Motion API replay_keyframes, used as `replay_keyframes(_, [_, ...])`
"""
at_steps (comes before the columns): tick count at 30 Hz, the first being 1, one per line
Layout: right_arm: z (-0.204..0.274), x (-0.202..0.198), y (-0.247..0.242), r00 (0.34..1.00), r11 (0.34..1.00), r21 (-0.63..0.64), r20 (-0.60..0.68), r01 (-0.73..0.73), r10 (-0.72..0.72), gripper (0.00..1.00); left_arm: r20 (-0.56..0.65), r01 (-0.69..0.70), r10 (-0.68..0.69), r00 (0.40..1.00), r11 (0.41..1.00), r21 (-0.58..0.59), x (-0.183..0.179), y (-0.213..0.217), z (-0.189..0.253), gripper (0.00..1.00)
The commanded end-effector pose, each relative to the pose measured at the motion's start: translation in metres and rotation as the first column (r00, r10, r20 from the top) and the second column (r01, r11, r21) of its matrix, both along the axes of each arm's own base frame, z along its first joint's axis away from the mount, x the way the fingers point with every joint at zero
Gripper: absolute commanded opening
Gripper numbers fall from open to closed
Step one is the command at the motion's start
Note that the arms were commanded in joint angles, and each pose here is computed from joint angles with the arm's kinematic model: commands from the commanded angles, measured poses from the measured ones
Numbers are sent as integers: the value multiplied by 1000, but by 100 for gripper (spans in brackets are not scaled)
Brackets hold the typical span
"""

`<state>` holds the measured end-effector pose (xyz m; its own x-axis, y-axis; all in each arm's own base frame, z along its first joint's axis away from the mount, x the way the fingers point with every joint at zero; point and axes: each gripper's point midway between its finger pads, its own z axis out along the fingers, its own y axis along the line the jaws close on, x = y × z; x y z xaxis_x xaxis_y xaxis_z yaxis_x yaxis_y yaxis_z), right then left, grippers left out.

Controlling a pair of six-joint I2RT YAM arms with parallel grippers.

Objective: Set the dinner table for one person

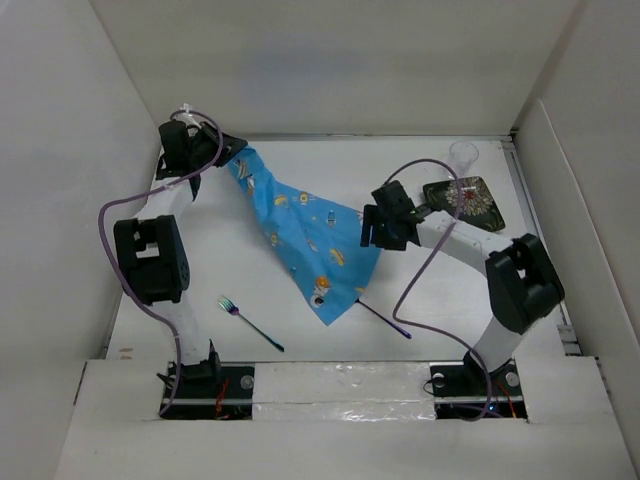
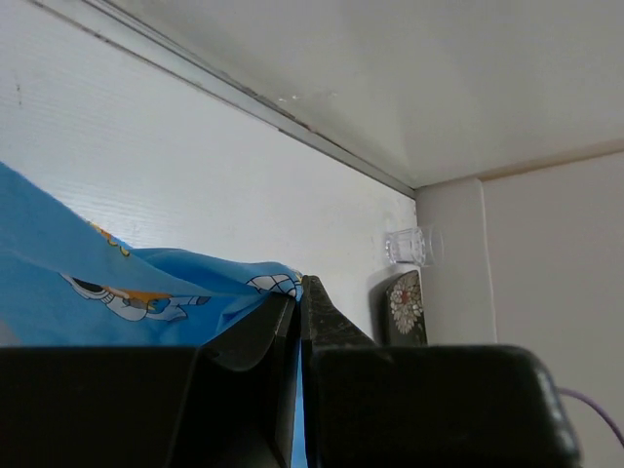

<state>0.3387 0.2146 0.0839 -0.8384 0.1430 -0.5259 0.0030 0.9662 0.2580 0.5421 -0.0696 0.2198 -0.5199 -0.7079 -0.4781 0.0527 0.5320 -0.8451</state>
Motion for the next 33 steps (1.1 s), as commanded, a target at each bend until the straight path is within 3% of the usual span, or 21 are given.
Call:
replay_keyframes(1, [-16, 16, -9, 995, 995, -41, -41, 90, -92, 71, 178, 50, -52, 983, 999, 16, -10, -7, 69, 0])
replay_keyframes(8, [-67, 29, -10, 968, 984, -96, -193, 147, -163, 60, 150, 56, -58, 987, 998, 17, -26, -9, 68, 0])
replay_keyframes(10, [-75, 33, -8, 961, 985, -83, -221, 152, -167, 34, 156, 69, -70, 985, 998, 14, -30, -11, 70, 0])
replay_keyframes(12, [-75, 41, -7, 959, 983, -60, -217, 175, -184, 0, 149, 74, -75, 986, 997, 7, -34, -12, 69, 0])
replay_keyframes(16, [-18, 77, -5, 981, 981, 2, -43, 192, -191, 0, 194, 90, -92, 977, 996, 18, -43, -15, 94, 0])
replay_keyframes(18, [40, 104, -13, 972, 977, 38, 105, 209, -212, 0, 213, 81, -86, 973, 996, 34, -45, -14, 106, 0])
replay_keyframes(21, [89, 137, -26, 948, 973, 62, 221, 221, -230, 0, 228, 74, -87, 970, 995, 68, -54, -13, 111, 0])
replay_keyframes(25, [97, 177, -49, 927, 961, 56, 253, 272, -277, 0, 208, 92, -108, 972, 992, 84, -68, -15, 88, 0])
replay_keyframes(29, [78, 220, -74, 913, 945, 51, 247, 323, -325, 3, 128, 117, -126, 984, 990, 74, -79, -14, 33, 0])
replay_keyframes(32, [72, 233, -81, 913, 943, 31, 242, 332, -329, 34, 72, 116, -122, 990, 990, 75, -81, -4, 9, 4])
replay_keyframes(33, [71, 237, -86, 915, 943, 35, 236, 329, -328, 63, 47, 91, -96, 994, 990, 106, -79, 5, -3, 12])
